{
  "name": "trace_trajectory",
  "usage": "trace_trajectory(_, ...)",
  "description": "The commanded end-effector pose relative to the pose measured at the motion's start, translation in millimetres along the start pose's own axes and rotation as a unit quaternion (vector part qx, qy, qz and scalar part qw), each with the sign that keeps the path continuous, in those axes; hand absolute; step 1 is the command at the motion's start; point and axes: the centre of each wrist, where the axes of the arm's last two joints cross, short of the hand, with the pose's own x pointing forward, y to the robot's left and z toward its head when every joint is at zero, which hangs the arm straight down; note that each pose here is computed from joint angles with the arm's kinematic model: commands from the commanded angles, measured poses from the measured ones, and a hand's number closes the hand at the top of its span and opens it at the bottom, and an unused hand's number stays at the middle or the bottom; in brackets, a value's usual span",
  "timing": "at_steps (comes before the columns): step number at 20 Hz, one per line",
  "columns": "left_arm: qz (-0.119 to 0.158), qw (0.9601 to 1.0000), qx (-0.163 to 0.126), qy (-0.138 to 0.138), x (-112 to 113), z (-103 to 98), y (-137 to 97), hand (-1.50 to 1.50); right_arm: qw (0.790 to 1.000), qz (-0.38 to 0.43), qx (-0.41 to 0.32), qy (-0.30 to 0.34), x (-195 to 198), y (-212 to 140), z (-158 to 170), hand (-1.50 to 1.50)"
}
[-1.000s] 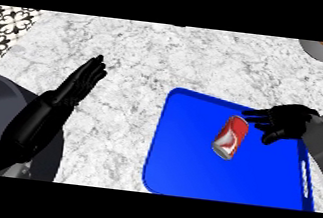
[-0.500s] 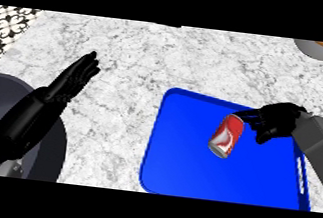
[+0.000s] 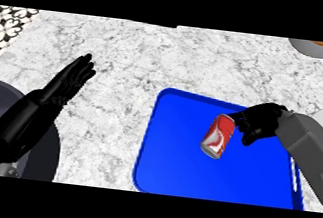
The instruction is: Pick the can from the tray and place it in the plate
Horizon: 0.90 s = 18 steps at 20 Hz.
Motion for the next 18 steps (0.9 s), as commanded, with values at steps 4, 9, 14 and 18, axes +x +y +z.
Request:
trace_trajectory(4, -0.045, 0.9985, 0.021, 0.023, -12, -2, 20, 0.00, 0.980, 0.010, 0.103, 0.168, -13, 24, -78, -1.50)
trace_trajectory(9, -0.045, 0.9984, 0.030, 0.018, -9, -5, 26, 0.00, 0.977, 0.019, 0.101, 0.187, -8, 29, -83, -1.50)
trace_trajectory(14, -0.054, 0.9976, 0.032, 0.031, -21, 4, 25, 0.00, 0.977, 0.056, 0.139, 0.152, 11, 43, -83, 1.50)
trace_trajectory(18, -0.055, 0.9972, 0.037, 0.033, -33, 11, 27, 0.00, 0.978, 0.074, 0.119, 0.156, 19, 47, -79, 1.50)
